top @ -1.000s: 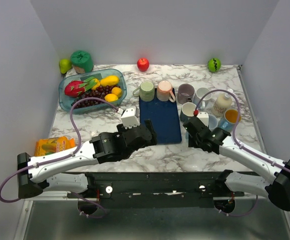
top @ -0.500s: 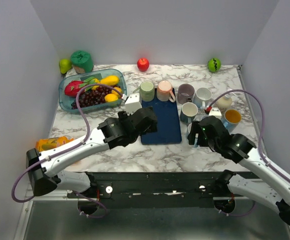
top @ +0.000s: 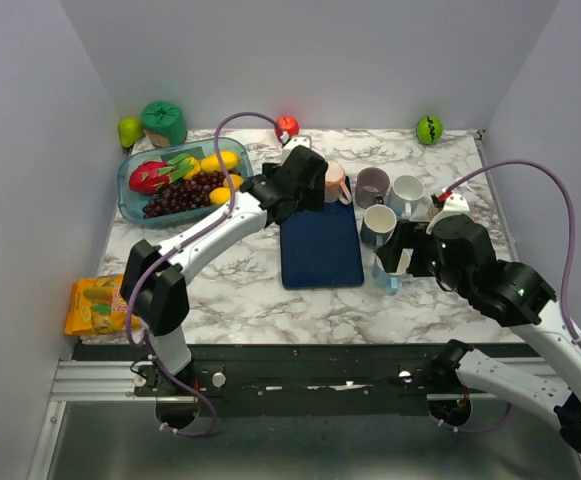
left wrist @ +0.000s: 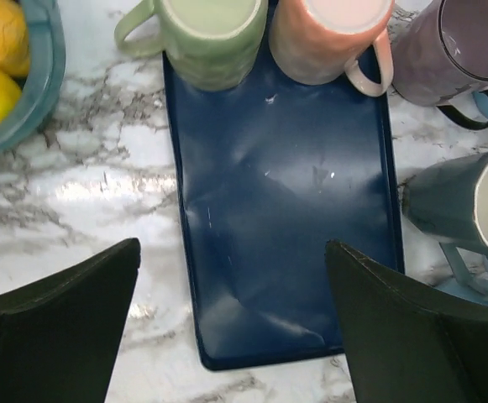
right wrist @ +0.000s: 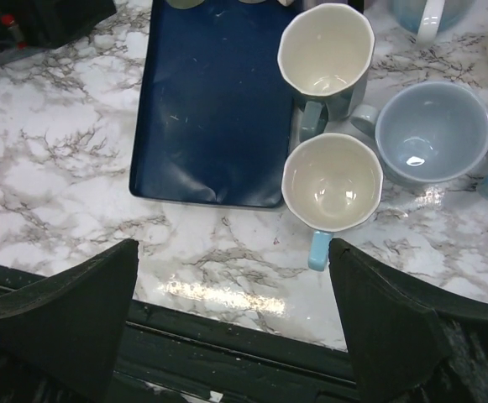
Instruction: Turn the mug right side up
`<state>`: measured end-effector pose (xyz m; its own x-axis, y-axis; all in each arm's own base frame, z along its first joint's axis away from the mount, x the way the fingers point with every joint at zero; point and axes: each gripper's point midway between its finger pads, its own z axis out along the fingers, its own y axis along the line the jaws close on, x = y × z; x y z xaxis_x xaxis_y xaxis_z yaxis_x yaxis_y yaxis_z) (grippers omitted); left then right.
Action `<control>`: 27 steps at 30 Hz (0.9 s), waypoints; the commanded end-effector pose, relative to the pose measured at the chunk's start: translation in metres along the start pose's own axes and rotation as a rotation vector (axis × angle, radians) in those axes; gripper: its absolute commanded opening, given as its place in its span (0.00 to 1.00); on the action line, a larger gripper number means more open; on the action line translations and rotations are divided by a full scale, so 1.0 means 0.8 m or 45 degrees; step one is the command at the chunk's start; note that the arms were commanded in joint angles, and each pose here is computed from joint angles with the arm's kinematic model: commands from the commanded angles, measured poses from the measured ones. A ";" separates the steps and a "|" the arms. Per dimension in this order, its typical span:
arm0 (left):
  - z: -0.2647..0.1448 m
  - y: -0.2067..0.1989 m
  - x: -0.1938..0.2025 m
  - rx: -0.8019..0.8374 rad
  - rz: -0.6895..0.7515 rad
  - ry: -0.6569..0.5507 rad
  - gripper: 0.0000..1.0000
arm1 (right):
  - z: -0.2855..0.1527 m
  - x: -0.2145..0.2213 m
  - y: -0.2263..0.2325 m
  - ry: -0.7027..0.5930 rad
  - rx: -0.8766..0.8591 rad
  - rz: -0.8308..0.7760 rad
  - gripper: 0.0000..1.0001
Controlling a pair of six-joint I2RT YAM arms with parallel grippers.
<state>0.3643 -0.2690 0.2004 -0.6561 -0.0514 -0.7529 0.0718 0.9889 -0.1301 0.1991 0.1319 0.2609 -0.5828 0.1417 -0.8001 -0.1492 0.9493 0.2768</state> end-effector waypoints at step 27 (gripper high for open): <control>0.205 0.052 -0.078 0.880 0.421 0.093 0.99 | 0.062 0.007 0.016 0.183 0.193 0.018 0.98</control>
<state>0.5535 -0.2359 0.1349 -0.5580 0.2496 -0.7914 0.6137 0.7660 -0.1911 0.2338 0.1616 0.2267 -0.6973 0.0903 -0.7111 -0.0640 0.9802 0.1873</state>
